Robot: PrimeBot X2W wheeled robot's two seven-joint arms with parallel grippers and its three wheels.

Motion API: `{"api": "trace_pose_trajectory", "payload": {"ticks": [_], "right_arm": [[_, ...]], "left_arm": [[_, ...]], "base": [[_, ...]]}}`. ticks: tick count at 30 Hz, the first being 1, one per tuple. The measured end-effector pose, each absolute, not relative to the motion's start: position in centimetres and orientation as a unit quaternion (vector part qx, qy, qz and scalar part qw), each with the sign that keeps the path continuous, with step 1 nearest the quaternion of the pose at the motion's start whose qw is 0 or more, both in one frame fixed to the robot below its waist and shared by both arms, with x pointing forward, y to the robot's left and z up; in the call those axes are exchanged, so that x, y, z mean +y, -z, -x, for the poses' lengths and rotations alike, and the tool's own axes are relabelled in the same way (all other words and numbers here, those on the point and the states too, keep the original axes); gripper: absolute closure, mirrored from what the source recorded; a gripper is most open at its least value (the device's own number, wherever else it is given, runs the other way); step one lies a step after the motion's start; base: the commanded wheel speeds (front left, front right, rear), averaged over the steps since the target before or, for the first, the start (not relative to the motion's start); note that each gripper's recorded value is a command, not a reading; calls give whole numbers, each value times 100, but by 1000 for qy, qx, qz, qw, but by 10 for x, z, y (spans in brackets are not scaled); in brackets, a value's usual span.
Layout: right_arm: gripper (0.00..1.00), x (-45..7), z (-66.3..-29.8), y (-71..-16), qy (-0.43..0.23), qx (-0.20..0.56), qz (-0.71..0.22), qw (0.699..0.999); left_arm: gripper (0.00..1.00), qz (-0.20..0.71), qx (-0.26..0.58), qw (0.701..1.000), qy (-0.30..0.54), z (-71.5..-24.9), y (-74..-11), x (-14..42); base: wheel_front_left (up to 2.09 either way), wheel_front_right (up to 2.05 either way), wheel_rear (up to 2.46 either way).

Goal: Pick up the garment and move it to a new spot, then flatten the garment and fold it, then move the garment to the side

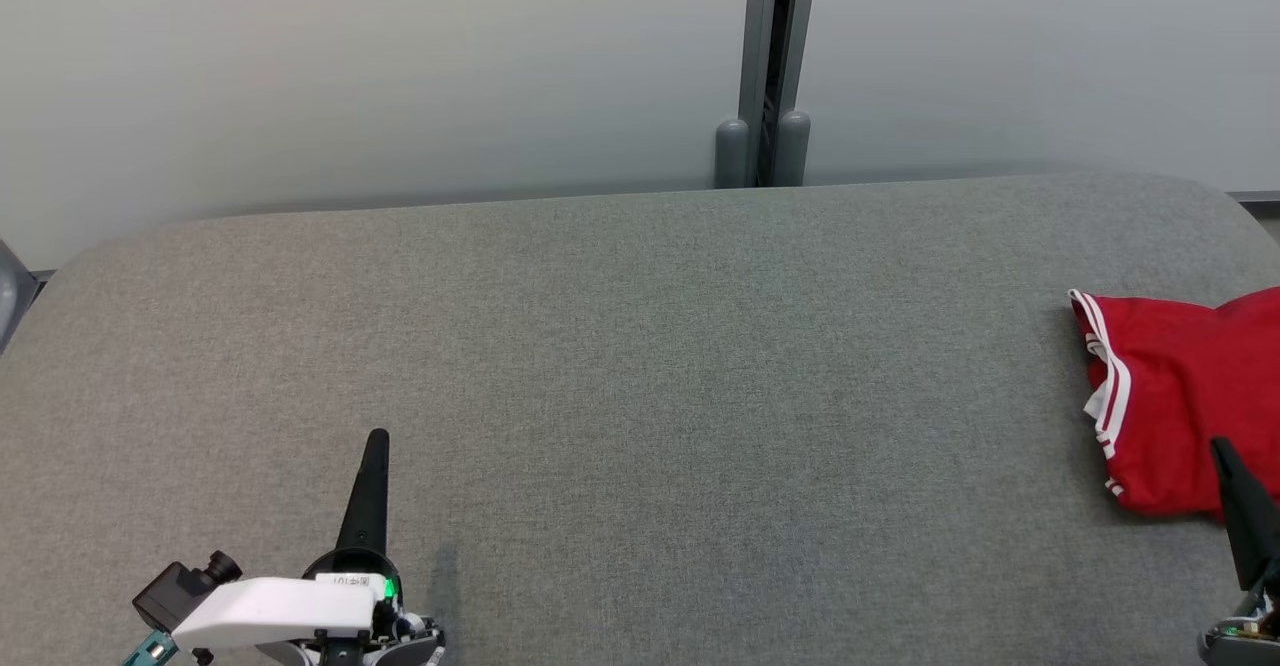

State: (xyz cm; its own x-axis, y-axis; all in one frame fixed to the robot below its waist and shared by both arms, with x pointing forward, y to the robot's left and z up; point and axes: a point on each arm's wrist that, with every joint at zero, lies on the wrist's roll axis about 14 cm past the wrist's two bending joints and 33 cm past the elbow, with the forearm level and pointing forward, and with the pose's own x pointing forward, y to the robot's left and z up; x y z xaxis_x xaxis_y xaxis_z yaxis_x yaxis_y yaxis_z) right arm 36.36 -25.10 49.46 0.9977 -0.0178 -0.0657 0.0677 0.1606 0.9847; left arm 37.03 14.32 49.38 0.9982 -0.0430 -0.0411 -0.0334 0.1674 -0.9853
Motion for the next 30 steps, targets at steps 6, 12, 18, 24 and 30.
{"api": "trace_pose_trajectory", "payload": {"ticks": [6,12,18,24,30], "right_arm": [[100,-254,-363,-496,26,13,-664,747],[100,-256,-362,-498,23,6,-680,733],[100,-259,-361,-499,21,-1,-696,718],[100,-262,-360,-501,18,-8,-708,706],[100,-261,-362,-503,15,-9,-709,705]], "left_arm": [[100,662,27,749,3,-371,-495,142],[100,679,24,733,4,-371,-496,140],[100,695,20,719,5,-372,-498,139],[100,708,17,706,7,-374,-501,137],[100,708,16,706,8,-374,-501,137]], "base": [[0,0,0],[0,0,0],[0,0,0],[0,0,0],[0,0,0]]}}
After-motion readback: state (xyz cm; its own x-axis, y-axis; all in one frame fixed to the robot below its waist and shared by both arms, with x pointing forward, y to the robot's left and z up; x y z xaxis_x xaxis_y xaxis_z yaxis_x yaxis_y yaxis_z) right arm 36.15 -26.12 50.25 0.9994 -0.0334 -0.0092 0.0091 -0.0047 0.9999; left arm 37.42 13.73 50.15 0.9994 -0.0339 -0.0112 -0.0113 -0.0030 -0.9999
